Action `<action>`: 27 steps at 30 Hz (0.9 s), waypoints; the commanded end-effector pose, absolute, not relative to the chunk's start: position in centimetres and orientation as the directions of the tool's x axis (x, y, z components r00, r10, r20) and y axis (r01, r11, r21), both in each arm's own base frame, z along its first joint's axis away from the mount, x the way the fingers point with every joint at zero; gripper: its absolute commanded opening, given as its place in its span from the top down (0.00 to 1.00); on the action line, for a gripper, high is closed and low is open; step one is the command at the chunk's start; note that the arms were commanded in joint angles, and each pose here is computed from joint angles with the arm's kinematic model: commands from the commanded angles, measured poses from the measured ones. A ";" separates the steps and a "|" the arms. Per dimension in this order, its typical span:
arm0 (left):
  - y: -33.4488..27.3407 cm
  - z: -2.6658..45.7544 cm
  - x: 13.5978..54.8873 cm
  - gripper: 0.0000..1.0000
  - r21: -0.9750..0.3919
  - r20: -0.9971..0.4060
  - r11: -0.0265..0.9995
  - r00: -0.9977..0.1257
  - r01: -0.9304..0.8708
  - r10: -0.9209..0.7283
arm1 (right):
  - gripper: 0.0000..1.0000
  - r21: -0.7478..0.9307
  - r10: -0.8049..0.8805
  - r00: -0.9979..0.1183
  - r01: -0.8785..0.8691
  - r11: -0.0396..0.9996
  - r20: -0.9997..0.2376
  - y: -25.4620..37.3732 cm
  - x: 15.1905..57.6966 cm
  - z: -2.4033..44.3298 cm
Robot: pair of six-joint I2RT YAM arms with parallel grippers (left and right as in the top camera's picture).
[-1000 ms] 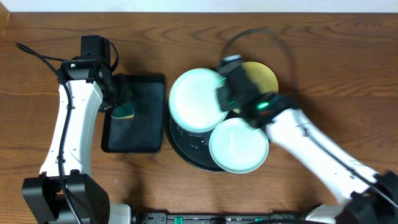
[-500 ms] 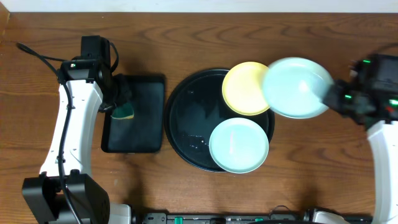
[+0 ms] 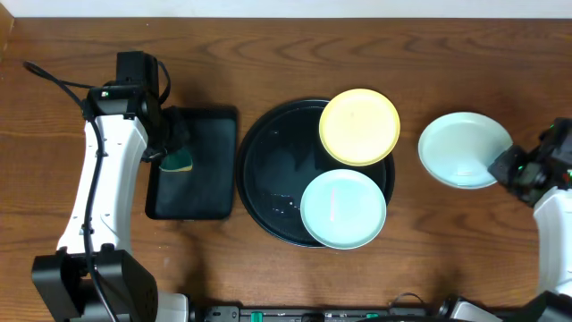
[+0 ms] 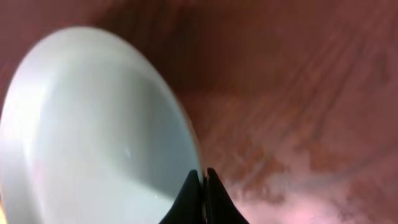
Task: Clean dirty plates on tray and stack at the side
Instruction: 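Lift the mint plate with the right gripper and place it right of the tray, then move the right gripper to the yellow plate rim and grasp it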
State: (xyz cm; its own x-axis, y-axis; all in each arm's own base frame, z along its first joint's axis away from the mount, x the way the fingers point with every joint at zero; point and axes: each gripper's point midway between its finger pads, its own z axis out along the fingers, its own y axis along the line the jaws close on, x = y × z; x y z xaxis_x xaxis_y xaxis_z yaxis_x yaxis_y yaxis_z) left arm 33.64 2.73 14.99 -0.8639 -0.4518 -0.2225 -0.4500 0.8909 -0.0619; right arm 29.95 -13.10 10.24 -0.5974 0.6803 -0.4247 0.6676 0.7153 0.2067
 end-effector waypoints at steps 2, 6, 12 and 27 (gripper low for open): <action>3.0 15.0 33.4 0.93 -0.052 -0.225 0.892 -0.864 -0.450 -0.449 | 0.99 0.194 0.685 -0.596 0.678 0.709 -0.419 -13.1 29.1 6.4; 3.0 15.0 33.4 0.93 -0.052 -0.225 0.892 -0.864 -0.450 -0.449 | 0.99 0.192 0.688 -0.605 0.678 0.709 -0.401 -12.7 28.6 4.1; 3.0 15.0 33.4 0.92 -0.052 -0.226 0.891 -0.864 -0.450 -0.449 | 0.90 0.186 0.679 -0.637 0.665 0.724 -0.366 -12.3 28.5 2.5; 3.0 15.1 33.6 0.93 -0.054 -0.231 0.892 -0.863 -0.450 -0.449 | 0.48 0.257 0.370 -0.802 0.276 0.926 -0.469 -6.2 36.7 15.1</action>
